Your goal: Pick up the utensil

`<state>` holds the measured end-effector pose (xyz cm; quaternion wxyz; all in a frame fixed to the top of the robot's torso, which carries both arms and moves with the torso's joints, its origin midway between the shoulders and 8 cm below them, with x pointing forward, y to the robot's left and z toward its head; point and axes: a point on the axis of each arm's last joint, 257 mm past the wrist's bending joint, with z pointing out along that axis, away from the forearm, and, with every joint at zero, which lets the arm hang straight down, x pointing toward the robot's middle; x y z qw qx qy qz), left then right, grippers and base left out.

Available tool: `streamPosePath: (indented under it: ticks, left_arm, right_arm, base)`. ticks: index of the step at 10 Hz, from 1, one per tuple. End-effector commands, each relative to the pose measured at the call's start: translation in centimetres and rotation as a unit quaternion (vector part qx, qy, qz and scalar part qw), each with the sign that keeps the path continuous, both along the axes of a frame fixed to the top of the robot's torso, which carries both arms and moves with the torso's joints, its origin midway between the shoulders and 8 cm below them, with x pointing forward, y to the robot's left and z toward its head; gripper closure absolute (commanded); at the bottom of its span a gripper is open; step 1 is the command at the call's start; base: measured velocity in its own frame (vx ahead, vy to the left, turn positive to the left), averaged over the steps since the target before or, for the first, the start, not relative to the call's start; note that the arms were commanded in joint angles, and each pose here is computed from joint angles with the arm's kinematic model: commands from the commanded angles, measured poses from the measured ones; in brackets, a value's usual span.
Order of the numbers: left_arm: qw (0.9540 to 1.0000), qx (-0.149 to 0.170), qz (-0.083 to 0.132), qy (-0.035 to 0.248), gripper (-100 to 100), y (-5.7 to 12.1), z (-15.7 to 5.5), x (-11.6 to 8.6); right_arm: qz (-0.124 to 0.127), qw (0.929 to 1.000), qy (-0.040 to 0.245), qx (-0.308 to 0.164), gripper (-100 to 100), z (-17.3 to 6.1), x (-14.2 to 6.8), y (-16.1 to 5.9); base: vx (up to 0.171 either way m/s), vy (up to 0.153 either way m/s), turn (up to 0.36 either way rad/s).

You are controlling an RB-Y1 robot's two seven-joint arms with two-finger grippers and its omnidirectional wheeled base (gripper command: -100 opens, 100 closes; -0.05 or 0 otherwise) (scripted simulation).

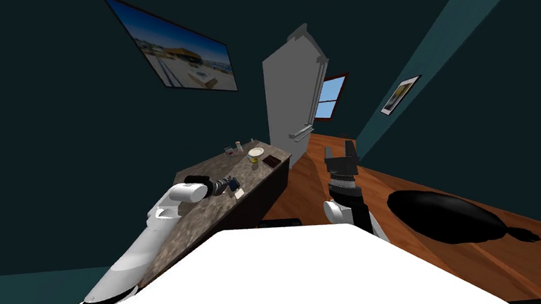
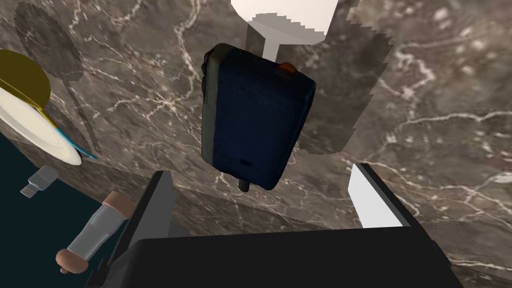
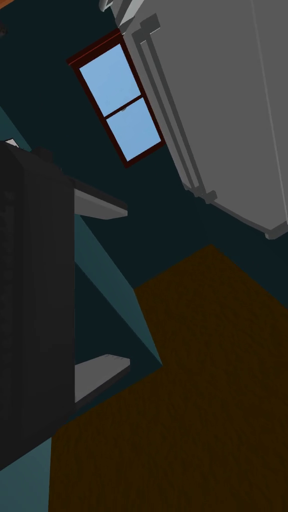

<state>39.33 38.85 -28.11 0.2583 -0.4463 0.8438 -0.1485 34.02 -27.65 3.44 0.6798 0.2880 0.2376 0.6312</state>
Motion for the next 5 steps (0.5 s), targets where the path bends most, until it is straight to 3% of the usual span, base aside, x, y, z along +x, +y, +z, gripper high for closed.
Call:
streamPosePath:
  ticks: [1,4,5]
  left_arm:
    - [0.9996,0.002,-0.003,0.026,-100,0.3,-0.6,-0.8]
    - [0.9961,0.007,-0.013,0.087,-100,0.9,-2.0,-2.8]
    - [0.9954,0.008,-0.012,0.095,-100,0.9,-2.2,-3.2]
  right_arm:
    - [0.0,1.0,0.0,0.0,0,0.0,0.0,0.0]
    - [0.0,1.0,0.0,0.0,0,0.0,0.0,0.0]
    - [0.0,1.0,0.0,0.0,0,0.0,0.0,0.0]
  base:
    - [0.016,-0.017,-0.073]
    - [0.021,-0.026,-0.109]
    - [0.018,-0.019,-0.053]
